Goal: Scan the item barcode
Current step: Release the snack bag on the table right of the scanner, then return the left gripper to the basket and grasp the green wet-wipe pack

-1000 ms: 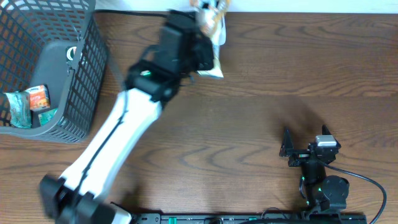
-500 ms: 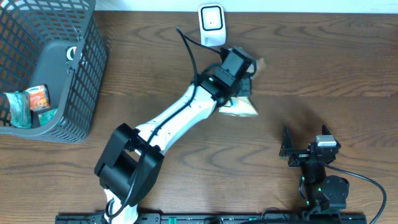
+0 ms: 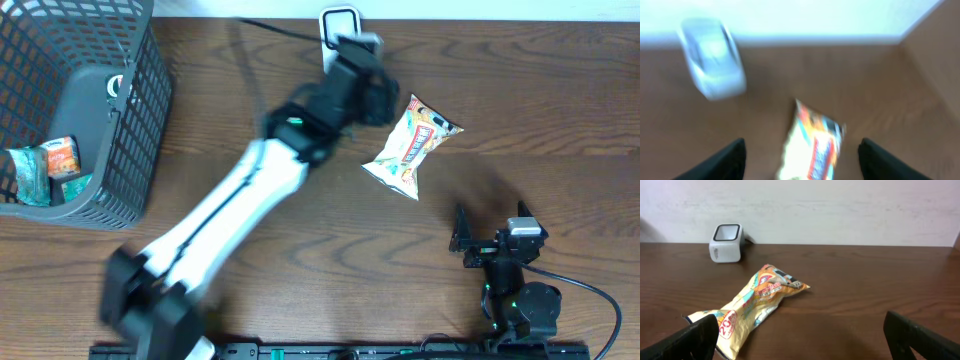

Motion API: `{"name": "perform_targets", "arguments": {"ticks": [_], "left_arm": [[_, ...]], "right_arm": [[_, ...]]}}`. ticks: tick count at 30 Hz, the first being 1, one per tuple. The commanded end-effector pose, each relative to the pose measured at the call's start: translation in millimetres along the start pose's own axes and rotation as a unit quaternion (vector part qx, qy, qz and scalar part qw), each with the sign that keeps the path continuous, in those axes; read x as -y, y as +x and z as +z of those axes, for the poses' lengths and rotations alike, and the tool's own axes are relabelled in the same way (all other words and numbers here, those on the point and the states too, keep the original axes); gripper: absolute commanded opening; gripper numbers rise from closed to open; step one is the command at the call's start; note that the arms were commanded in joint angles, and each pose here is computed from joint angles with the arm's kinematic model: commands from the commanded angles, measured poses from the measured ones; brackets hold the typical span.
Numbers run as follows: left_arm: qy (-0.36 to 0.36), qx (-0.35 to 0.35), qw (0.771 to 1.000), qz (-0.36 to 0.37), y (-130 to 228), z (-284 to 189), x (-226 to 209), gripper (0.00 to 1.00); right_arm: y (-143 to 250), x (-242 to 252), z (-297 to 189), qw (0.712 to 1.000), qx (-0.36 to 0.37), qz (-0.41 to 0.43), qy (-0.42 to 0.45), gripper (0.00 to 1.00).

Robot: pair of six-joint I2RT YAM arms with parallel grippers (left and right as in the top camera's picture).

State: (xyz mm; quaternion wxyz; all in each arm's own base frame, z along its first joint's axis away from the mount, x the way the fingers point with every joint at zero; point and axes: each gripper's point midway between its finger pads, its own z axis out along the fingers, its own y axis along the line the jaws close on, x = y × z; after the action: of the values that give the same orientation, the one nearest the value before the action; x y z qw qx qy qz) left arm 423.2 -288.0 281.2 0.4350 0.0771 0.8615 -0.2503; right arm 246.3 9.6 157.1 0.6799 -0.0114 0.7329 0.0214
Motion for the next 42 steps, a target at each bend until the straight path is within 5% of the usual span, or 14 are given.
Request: {"name": "perform_targets", "arguments": {"ticks": [1, 7, 9, 12, 20, 25, 30, 34, 42], "left_arm": [[-0.041, 0.132, 0.986, 0.095, -91.3, -93.9, -36.0, 0.72], [-0.225, 0.269, 0.933, 0.085, -175.4, -239.1, -156.0, 0.72], [-0.291, 0.269, 0.915, 0.075, -178.7, -274.0, -199.3, 0.83], [-0.395, 0.243, 0.885, 0.023, -161.7, -316.2, -274.6, 1.00], [-0.573, 0.064, 0.812, -0.091, -54.2, -353.6, -422.1, 0.98], [-0.589, -0.094, 0.801, -0.058, 3.0, -325.9, -465.5, 0.98], [-0.567, -0.176, 0.802, -0.072, 44.0, -298.1, -487.1, 1.00], [-0.530, -0.273, 0.801, -0.050, 84.3, -275.0, -502.5, 0.89], [-0.541, -0.335, 0.770, -0.046, 120.8, -263.3, -529.7, 0.89]], "right_arm": [[0.1, -1.4, -0.2, 1.000, 0.001, -0.004, -0.002, 0.99], [0.2, -1.4, -0.2, 1.000, 0.001, -0.004, -0.002, 0.99], [0.2, -1.4, -0.2, 1.000, 0.001, -0.004, -0.002, 0.99], [0.2, -1.4, -0.2, 1.000, 0.001, -0.004, -0.002, 0.99], [0.2, -1.4, -0.2, 1.000, 0.001, -0.004, -0.002, 0.99], [0.2, -1.4, -0.2, 1.000, 0.001, -0.004, -0.002, 0.99], [0.2, -1.4, -0.2, 1.000, 0.001, -0.004, -0.002, 0.99], [0.2, -1.4, -0.2, 1.000, 0.001, -0.004, -0.002, 0.99], [0.2, -1.4, -0.2, 1.000, 0.001, -0.004, -0.002, 0.99]]}}
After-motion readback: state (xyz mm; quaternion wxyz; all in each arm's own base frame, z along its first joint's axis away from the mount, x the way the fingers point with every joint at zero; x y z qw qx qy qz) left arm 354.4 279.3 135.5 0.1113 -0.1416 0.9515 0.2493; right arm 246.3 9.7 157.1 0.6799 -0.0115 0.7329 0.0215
